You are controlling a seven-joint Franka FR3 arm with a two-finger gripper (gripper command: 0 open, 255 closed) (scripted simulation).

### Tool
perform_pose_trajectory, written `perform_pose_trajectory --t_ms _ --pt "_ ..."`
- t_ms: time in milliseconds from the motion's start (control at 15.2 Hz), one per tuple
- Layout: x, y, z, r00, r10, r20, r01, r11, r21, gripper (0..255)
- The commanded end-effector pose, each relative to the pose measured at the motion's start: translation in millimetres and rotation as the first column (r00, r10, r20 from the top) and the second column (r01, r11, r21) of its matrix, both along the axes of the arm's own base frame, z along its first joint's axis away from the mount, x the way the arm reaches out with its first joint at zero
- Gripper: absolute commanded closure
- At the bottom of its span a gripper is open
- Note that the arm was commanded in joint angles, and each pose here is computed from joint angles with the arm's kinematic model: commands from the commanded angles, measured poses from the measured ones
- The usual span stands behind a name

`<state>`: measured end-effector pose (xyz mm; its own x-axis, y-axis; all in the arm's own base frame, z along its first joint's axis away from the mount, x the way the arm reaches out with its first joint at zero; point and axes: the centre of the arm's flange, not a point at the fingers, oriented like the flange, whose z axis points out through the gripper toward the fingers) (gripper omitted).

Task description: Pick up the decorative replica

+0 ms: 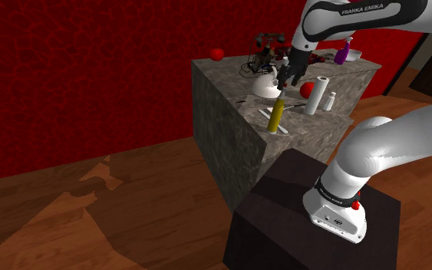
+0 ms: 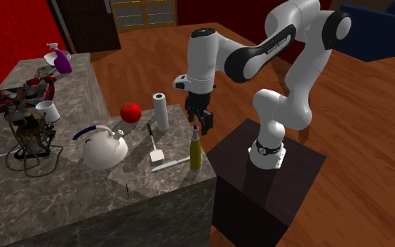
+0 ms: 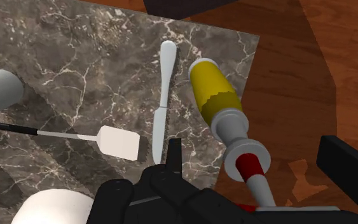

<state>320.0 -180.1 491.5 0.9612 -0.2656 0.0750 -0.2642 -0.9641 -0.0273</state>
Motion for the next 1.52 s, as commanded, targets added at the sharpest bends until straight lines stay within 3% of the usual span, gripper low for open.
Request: perform_pose_trajectory --t_ms 0,594,1452 --pt "0 0 -2 1.0 0.0 0.0 0.0 1.0 0.0 255" --pt "0 -1 -2 1.0 0.0 0.0 0.0 1.0 0.0 255" --pt "0 -1 67 1.0 0.0 0.0 0.0 1.0 0.0 255"
